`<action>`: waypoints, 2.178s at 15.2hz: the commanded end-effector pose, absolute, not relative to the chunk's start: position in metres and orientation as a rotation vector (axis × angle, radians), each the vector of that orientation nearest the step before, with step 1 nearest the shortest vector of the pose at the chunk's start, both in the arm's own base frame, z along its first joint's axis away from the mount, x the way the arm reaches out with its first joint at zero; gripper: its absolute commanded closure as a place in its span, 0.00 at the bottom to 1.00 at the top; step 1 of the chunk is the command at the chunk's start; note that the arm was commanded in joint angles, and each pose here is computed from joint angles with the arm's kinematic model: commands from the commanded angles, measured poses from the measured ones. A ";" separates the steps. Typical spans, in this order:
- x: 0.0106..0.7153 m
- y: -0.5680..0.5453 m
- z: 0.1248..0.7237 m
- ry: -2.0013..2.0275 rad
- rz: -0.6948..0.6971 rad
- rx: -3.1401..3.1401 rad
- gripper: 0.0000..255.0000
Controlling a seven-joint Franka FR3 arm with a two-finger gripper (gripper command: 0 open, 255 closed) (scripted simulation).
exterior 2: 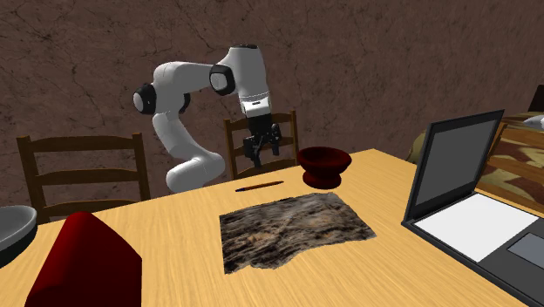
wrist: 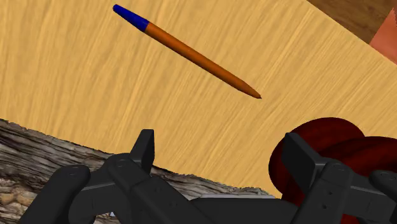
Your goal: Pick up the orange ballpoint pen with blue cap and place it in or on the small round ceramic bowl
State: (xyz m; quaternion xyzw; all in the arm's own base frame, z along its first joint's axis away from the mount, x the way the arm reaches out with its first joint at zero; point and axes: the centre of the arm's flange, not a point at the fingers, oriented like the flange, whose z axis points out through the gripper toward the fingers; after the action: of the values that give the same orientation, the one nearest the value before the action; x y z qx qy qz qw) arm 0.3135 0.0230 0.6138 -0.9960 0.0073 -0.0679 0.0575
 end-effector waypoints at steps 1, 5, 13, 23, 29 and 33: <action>0.314 0.023 0.614 0.022 -0.206 -3.019 0.00; 0.339 0.054 0.575 -1.088 -0.085 -2.824 0.00; 0.340 0.072 0.527 -1.490 -0.033 -2.640 0.00; 0.340 0.073 0.519 -1.490 -0.033 -2.640 1.00; 0.341 0.073 0.520 -1.490 -0.033 -2.640 1.00; 0.340 0.073 0.524 -1.490 -0.033 -2.640 1.00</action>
State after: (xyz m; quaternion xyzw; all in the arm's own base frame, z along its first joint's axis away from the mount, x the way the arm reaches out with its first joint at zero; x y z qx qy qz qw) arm 0.3406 0.0732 0.5231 -0.8695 -0.4908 -0.0126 0.0544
